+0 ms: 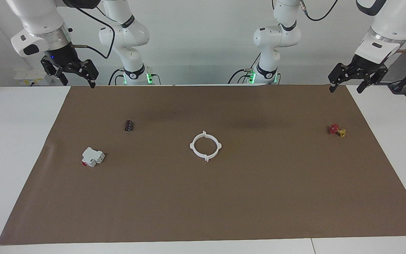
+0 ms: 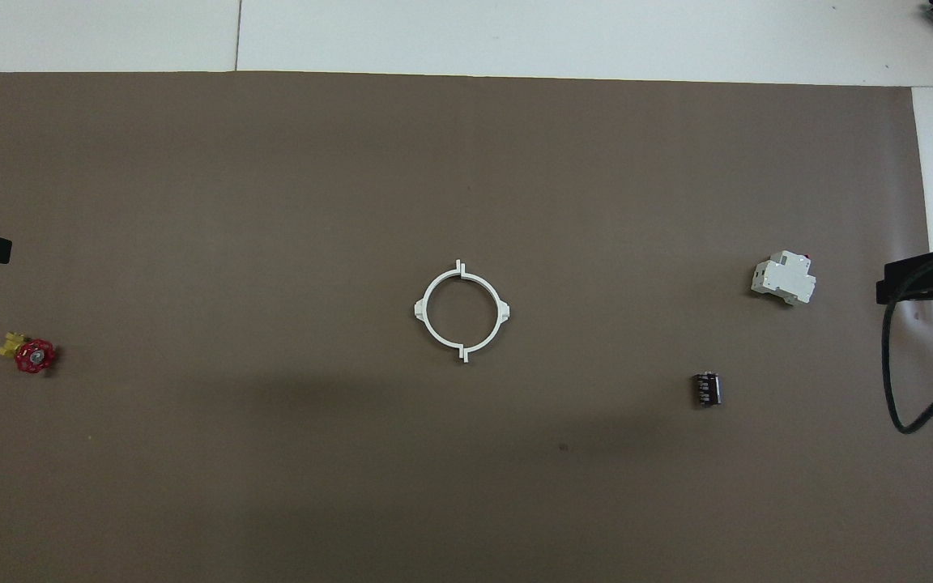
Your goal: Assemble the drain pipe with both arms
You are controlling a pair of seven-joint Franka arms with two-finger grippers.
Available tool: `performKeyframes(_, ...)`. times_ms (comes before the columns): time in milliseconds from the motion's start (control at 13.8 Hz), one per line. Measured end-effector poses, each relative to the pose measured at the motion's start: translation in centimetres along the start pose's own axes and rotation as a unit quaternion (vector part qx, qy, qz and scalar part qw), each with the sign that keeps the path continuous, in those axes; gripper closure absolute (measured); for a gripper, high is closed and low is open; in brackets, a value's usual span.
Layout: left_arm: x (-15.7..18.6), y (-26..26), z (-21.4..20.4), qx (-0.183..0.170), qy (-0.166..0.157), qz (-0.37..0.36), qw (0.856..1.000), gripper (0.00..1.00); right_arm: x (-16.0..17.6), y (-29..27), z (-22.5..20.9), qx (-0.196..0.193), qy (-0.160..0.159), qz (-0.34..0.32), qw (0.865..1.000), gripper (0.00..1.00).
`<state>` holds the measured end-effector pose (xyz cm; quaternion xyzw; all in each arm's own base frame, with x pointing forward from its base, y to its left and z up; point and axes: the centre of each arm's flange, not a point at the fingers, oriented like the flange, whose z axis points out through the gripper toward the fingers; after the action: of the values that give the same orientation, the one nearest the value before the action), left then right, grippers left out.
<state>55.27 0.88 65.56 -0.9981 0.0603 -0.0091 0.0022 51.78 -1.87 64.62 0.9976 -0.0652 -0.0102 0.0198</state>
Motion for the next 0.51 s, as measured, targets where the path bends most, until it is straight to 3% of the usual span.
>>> performKeyframes(507,-0.17,0.08,0.59,-0.002,-0.013,-0.01,1.0,0.0,0.0,0.0,0.0,0.0,0.0,0.0,1.0,0.0)
